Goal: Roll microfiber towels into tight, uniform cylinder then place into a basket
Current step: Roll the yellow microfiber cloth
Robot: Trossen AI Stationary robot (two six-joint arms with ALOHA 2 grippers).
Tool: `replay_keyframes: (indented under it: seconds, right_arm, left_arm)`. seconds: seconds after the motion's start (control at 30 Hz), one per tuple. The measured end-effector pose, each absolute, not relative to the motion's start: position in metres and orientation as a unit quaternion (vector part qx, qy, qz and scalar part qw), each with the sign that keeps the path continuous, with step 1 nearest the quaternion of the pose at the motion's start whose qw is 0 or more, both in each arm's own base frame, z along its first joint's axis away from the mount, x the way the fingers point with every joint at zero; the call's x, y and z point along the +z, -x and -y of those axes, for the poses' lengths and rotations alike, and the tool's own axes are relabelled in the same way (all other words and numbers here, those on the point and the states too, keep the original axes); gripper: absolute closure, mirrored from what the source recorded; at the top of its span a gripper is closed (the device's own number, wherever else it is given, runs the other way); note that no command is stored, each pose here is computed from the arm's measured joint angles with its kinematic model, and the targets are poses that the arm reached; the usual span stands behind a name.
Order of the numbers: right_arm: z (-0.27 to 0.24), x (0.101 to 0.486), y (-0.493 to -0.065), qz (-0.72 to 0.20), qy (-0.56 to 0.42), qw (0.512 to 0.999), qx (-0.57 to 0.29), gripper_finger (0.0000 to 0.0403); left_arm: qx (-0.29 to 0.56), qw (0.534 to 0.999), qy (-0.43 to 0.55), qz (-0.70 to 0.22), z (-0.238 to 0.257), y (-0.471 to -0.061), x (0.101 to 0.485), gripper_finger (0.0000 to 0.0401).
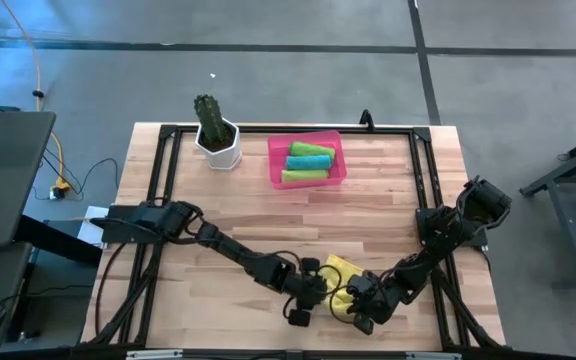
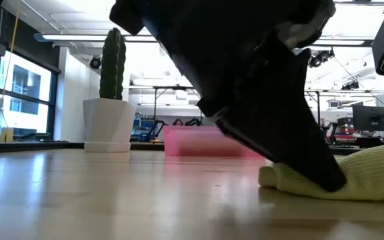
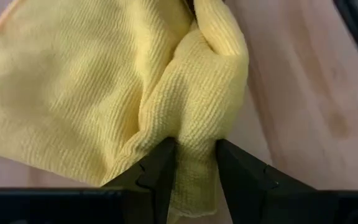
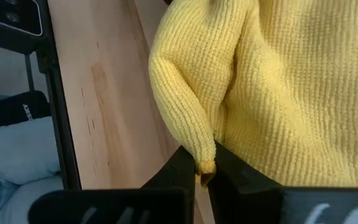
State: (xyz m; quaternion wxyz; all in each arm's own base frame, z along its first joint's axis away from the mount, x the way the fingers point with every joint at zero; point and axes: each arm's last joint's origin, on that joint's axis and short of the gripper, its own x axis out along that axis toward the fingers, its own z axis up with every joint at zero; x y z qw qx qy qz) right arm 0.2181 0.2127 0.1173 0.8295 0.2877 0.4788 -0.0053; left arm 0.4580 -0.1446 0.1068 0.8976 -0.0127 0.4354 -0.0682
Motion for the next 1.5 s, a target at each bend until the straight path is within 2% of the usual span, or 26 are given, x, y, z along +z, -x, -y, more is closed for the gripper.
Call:
replay_keyframes:
  seconds: [0.2,0.33,0.47,0.67,0.83,0.97,1.2,1.5]
  right_arm:
    - [-0.213,0.117,-0.218,-0.479,-0.254,0.840,0.014,0.0360]
    - [-0.211,0.118,-0.220,-0.473,-0.206,0.856,0.038,0.0321]
    - [-0.205,0.121,-0.224,-0.474,-0.155,0.864,0.068,0.0295]
    - [-0.197,0.141,-0.228,-0.438,-0.081,0.887,0.124,0.0289]
    - [-0.208,0.152,-0.223,-0.389,-0.032,0.902,0.183,0.0289]
    - [-0.223,0.160,-0.218,-0.329,0.014,0.916,0.229,0.0289]
    - [-0.233,0.163,-0.208,-0.269,0.132,0.934,0.197,0.0289]
    - [-0.237,0.147,-0.207,-0.290,0.152,0.924,0.200,0.0289]
  left_arm:
    - [-0.075,0.862,0.157,-0.475,0.151,-0.454,0.102,0.0289]
    - [-0.082,0.814,0.268,-0.508,0.165,-0.449,0.101,0.0302]
    - [-0.083,0.772,0.336,-0.533,0.173,-0.444,0.100,0.0325]
    - [-0.128,0.737,0.374,-0.549,0.178,-0.444,0.100,0.0363]
    - [-0.109,0.728,0.400,-0.545,0.163,-0.449,0.101,0.0394]
    - [-0.088,0.723,0.422,-0.540,0.149,-0.455,0.101,0.0395]
    - [-0.052,0.717,0.453,-0.527,0.120,-0.463,0.100,0.0397]
    - [-0.061,0.696,0.481,-0.530,0.098,-0.467,0.101,0.0397]
